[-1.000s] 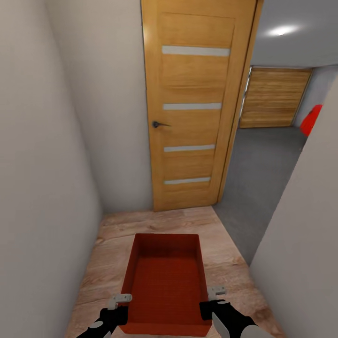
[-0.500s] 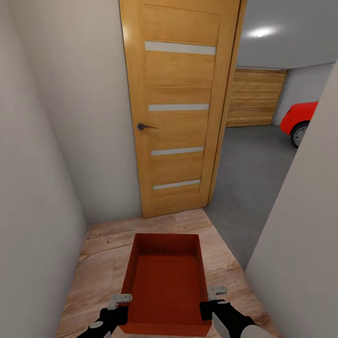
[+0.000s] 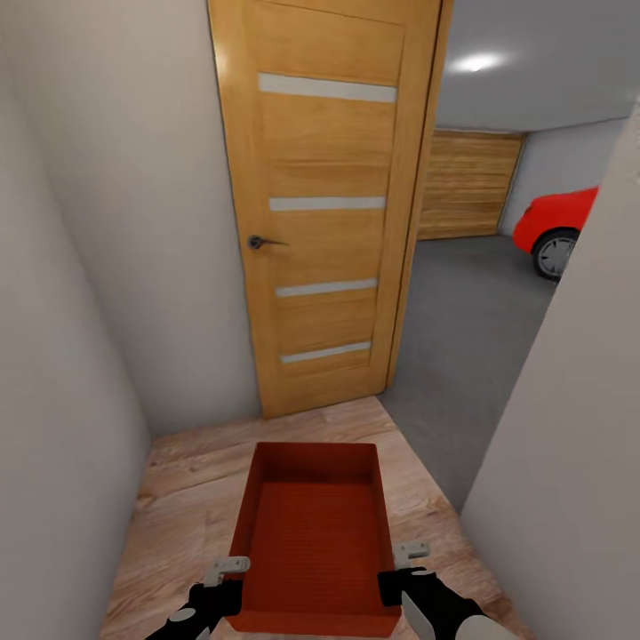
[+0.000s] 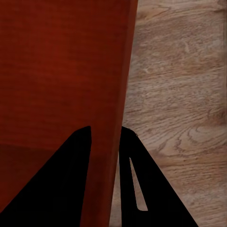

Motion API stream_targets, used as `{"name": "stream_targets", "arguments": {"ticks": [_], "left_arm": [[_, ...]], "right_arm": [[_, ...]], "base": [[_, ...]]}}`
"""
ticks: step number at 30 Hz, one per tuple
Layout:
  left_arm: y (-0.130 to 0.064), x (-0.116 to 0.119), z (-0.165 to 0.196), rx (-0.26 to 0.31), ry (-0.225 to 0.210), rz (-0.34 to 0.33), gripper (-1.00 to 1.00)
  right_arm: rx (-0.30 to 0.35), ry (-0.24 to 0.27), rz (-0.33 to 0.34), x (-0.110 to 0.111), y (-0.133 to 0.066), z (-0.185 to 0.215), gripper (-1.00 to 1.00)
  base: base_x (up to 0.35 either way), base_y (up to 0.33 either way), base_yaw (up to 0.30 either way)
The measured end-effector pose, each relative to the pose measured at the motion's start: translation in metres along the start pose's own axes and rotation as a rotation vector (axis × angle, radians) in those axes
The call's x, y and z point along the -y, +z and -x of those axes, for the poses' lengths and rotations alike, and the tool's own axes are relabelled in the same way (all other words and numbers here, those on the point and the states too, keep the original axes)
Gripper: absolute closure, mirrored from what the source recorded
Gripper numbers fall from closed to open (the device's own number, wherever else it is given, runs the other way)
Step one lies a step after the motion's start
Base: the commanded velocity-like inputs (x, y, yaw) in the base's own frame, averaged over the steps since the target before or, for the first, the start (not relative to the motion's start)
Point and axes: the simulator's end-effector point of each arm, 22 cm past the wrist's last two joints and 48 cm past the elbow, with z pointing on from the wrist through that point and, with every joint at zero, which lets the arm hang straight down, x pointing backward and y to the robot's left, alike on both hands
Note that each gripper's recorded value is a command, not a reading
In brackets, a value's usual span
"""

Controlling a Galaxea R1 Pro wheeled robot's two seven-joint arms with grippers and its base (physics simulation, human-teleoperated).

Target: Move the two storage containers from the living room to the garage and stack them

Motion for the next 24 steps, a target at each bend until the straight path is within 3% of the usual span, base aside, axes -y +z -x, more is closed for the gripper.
{"name": "stream_targets", "arguments": {"ticks": [16,24], "left_arm": [[0.0002,-0.0001,-0.0001,0.0,0.0,0.0,1.0],[-0.0002,-0.0005,0.0011,0.002,0.001,0.0,1.0]], "right_arm": [[0.0,0.0,0.0,-0.0001,0.0002,0.0001,1.0],[0.002,0.0,0.0,-0.0004,-0.0005,0.0011,1.0]], "base": [[0.035,0.027,-0.04],[0.081,0.055,-0.166]]}}
